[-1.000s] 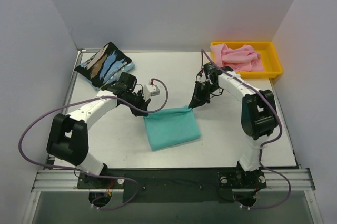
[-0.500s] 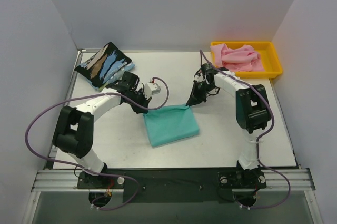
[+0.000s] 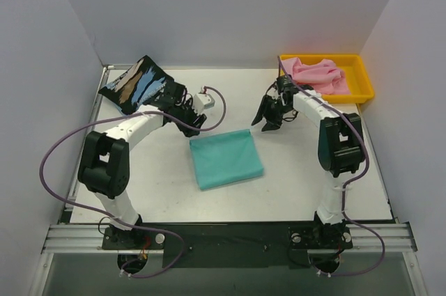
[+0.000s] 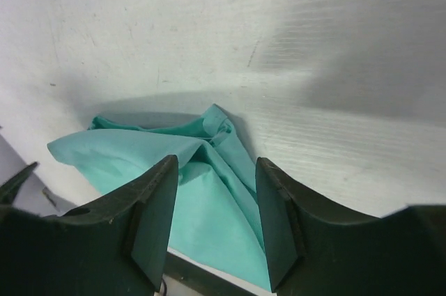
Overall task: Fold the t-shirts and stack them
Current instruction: Fold the long partially folded tshirt into a neat square
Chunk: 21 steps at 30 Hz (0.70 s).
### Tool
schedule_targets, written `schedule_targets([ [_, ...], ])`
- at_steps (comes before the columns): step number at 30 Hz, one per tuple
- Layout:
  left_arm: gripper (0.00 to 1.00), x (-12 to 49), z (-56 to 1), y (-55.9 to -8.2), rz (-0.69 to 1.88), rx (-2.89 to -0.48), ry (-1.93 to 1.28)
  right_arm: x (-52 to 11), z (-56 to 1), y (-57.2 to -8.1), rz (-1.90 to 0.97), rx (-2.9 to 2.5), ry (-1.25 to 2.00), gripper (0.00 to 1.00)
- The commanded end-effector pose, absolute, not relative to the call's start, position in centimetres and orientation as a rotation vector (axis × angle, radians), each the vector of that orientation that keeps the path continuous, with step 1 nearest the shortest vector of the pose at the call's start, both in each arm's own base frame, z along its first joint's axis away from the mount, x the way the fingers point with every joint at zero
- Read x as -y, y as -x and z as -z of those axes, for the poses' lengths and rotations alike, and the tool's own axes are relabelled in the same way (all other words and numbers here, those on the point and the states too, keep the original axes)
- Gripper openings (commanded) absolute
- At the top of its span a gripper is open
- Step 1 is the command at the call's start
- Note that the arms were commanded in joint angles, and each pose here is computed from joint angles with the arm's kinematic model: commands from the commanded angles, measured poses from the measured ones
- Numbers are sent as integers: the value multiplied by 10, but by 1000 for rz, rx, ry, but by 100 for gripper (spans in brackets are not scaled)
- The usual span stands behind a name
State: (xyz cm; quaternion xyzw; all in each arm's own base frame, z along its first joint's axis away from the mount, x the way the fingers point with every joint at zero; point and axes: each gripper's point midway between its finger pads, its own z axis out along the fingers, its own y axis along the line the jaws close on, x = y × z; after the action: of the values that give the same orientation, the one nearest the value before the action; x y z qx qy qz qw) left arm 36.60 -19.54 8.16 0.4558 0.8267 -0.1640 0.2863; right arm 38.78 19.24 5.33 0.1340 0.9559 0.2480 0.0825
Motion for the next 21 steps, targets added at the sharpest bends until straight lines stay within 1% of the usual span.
schedule_targets([
  [1,61,186,-137,-407,340,-2142,-1084,-168,-122,-398,-554,-2656,-223,43],
  [2,61,186,-136,-398,374,-2179,-1070,-171,-131,-389,-531,-2633,-155,41],
  [3,57,188,-139,-388,405,-2187,-1073,-172,-123,-379,-515,-2650,-110,33],
  [4,45,196,-138,-371,493,-2202,-1094,-182,-125,-367,-536,-2648,-52,28],
  [5,36,200,-132,-353,541,-2233,-1099,-188,-117,-359,-556,-2659,-8,19],
  [6,26,205,-134,-343,589,-2224,-1111,-205,-117,-350,-614,-2657,52,16],
  [8,18,209,-111,-317,643,-2279,-1145,-224,-103,-341,-681,-2689,92,2],
  [9,16,214,-108,-315,646,-2269,-1160,-230,-92,-340,-687,-2720,79,0],
  [10,15,212,-97,-311,640,-2294,-1165,-234,-86,-341,-695,-2736,75,0],
  [11,15,213,-93,-312,637,-2287,-1173,-237,-75,-346,-687,-2762,65,0],
  [12,15,211,-82,-313,630,-2304,-1177,-240,-76,-354,-688,-2754,56,0],
  [13,14,209,-79,-322,594,-2293,-1177,-239,-61,-358,-675,-2792,24,0],
  [14,14,209,-70,-327,578,-2306,-1176,-243,-63,-368,-680,-2781,16,0],
  [15,14,207,-68,-339,543,-2295,-1158,-241,-50,-373,-666,-2808,-12,0],
  [16,13,206,-63,-347,532,-2303,-1148,-241,-52,-382,-651,-2797,-23,0],
  [17,13,202,-60,-358,511,-2303,-1119,-238,-39,-386,-626,-2818,-41,0],
  [19,13,197,-54,-376,476,-2304,-1082,-235,-33,-398,-603,-2819,-74,0],
  [21,13,194,-46,-383,459,-2317,-1071,-237,-27,-404,-607,-2824,-87,0],
])
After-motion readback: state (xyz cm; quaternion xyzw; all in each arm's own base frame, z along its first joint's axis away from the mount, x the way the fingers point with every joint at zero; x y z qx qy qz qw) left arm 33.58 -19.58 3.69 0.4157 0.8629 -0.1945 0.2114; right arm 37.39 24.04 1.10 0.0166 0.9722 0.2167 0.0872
